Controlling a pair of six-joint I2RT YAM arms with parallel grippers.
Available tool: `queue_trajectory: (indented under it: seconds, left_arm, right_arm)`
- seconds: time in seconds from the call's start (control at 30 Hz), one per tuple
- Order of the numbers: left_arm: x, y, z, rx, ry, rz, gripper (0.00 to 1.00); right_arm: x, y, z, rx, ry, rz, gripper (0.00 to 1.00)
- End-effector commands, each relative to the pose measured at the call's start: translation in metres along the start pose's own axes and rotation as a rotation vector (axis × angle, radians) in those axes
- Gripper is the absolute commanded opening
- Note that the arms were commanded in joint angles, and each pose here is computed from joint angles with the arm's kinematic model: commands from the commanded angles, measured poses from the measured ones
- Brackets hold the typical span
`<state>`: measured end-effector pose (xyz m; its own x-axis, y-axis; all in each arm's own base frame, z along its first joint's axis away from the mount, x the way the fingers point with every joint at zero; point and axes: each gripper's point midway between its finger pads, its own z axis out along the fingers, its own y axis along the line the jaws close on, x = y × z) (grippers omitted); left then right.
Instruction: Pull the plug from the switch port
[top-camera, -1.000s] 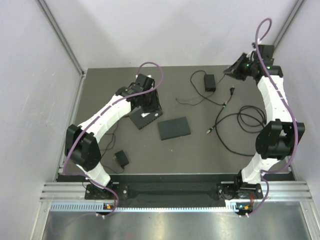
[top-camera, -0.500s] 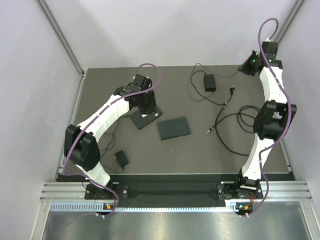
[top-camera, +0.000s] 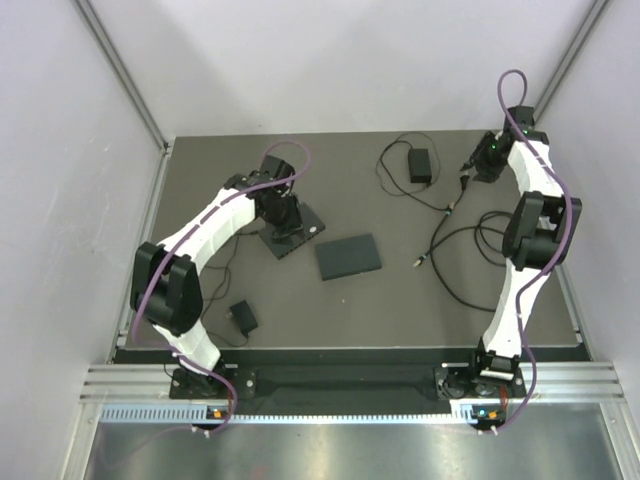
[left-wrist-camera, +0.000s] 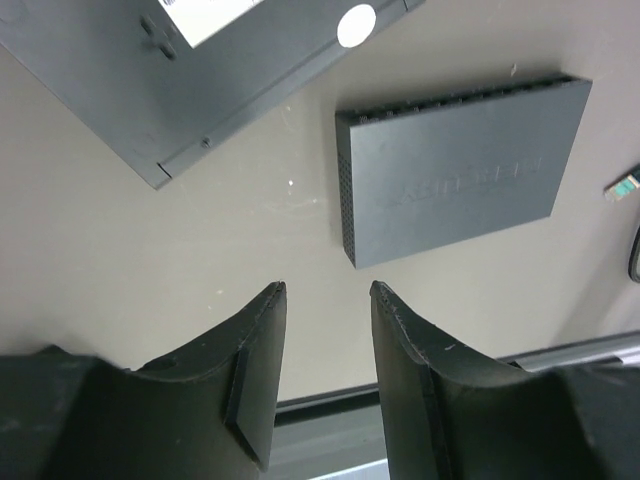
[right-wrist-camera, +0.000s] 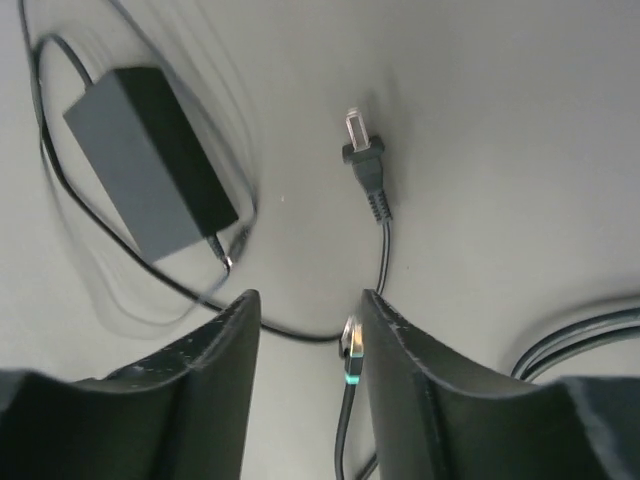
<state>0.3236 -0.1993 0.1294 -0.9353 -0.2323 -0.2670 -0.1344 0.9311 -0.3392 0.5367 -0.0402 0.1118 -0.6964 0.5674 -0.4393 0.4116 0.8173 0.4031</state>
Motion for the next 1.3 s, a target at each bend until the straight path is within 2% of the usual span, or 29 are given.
queue_trajectory:
  seconds: [0.0,0.13,0.17,0.2,0.27,0.43,0.47,0.57,0.7,0.87,1.07,1.27]
  left_arm:
    - [0.009,-0.002,0.005,0.012,0.050,-0.034,0.45]
    - [0.017,-0.001,0.016,0.016,0.087,-0.065,0.45]
    - [0.020,-0.002,0.018,0.022,0.095,-0.079,0.45]
    - [0.020,-0.006,0.021,0.046,0.101,-0.083,0.45]
    - [0.027,-0.006,0.027,0.064,0.126,-0.106,0.45]
    - [0.043,-0.012,0.046,0.101,0.229,-0.130,0.45]
    - [0.045,-0.010,0.050,0.092,0.245,-0.139,0.44]
    - [0.049,-0.008,0.055,0.088,0.261,-0.152,0.44]
    - [0.051,-0.015,0.065,0.123,0.289,-0.168,0.45]
    - [0.051,-0.026,0.082,0.161,0.340,-0.211,0.43]
    - [0.042,-0.028,0.093,0.144,0.336,-0.193,0.43]
    - [0.032,-0.037,0.098,0.152,0.335,-0.187,0.42]
  right_arm:
    - [0.003,0.022,-0.035,-0.030,-0.006,-0.064,0.47]
    - [0.030,0.055,-0.059,-0.101,0.006,-0.141,0.50]
    - [0.039,0.077,-0.073,-0.146,-0.009,-0.181,0.50]
    - [0.058,0.080,-0.072,-0.156,0.028,-0.202,0.50]
    - [0.096,0.116,-0.081,-0.224,0.068,-0.291,0.50]
    - [0.198,0.149,-0.085,-0.367,0.264,-0.425,0.50]
    - [0.222,0.146,-0.083,-0.409,0.337,-0.429,0.50]
    - [0.260,0.142,-0.077,-0.468,0.446,-0.464,0.47]
    - [0.284,0.122,-0.070,-0.434,0.519,-0.461,0.37]
    - [0.301,0.112,-0.071,-0.444,0.560,-0.479,0.36]
    - [0.318,0.102,-0.067,-0.428,0.619,-0.443,0.31]
    - [0.326,0.093,-0.061,-0.408,0.648,-0.441,0.31]
